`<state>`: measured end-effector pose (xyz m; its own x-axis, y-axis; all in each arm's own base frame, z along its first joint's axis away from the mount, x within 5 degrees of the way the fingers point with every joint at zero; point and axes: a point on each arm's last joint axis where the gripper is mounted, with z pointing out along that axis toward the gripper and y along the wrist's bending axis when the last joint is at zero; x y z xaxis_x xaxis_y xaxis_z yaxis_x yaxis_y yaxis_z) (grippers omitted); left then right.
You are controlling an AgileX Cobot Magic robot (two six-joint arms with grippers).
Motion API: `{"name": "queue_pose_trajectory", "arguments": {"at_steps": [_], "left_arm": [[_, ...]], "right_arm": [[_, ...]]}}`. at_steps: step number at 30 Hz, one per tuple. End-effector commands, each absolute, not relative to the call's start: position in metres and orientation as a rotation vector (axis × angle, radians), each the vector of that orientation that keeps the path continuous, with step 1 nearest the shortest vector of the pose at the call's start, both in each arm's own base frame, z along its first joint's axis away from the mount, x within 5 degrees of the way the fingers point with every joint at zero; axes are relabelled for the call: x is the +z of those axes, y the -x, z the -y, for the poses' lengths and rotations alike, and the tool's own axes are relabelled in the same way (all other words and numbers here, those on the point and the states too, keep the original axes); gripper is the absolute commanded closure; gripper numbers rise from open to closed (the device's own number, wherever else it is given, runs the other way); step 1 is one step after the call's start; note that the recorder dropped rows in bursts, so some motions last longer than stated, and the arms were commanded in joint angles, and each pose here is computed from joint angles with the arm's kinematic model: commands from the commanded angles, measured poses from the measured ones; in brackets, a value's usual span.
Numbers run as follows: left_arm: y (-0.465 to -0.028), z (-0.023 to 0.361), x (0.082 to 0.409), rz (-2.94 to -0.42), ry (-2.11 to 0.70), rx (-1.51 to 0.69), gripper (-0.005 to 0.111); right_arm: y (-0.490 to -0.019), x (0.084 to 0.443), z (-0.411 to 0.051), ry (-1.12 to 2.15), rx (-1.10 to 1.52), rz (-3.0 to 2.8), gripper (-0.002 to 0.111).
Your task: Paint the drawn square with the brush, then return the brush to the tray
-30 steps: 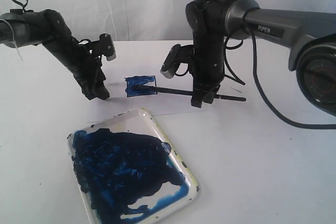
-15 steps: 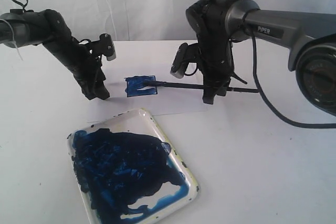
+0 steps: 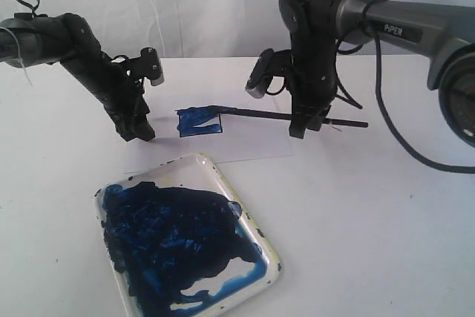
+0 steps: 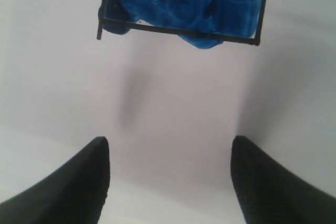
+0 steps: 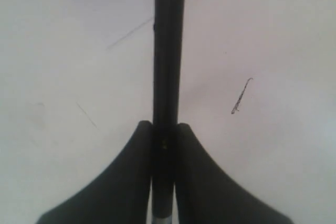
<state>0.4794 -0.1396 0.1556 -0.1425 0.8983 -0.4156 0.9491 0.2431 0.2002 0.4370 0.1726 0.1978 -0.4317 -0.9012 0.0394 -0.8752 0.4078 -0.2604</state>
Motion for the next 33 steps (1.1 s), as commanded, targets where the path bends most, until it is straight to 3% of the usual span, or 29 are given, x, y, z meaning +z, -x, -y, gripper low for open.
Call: {"name": "queue_pose_trajectory", "arguments": {"at_steps": [1, 15, 22, 33], "left_arm": [[-0.477, 0.139, 0.137, -2.107, -1.728, -0.168, 0.038], [-0.477, 0.139, 0.137, -2.107, -1.728, -0.168, 0.038], [-0.477, 0.139, 0.137, -2.107, -1.728, -0.168, 0.038], [-0.477, 0.139, 0.137, -2.107, -1.728, -0.168, 0.038]], "right_arm": [[-0.432, 0.221, -0.171, 1.595, -0.319, -2.506, 0.108], [-0.423, 0.173, -0.186, 1.725, -0.293, -2.571, 0.108], [-0.423, 0.171, -0.186, 1.728, -0.292, -2.574, 0.108], [-0.430, 0.175, -0.174, 1.650, -0.531, -2.588, 0.108]]}}
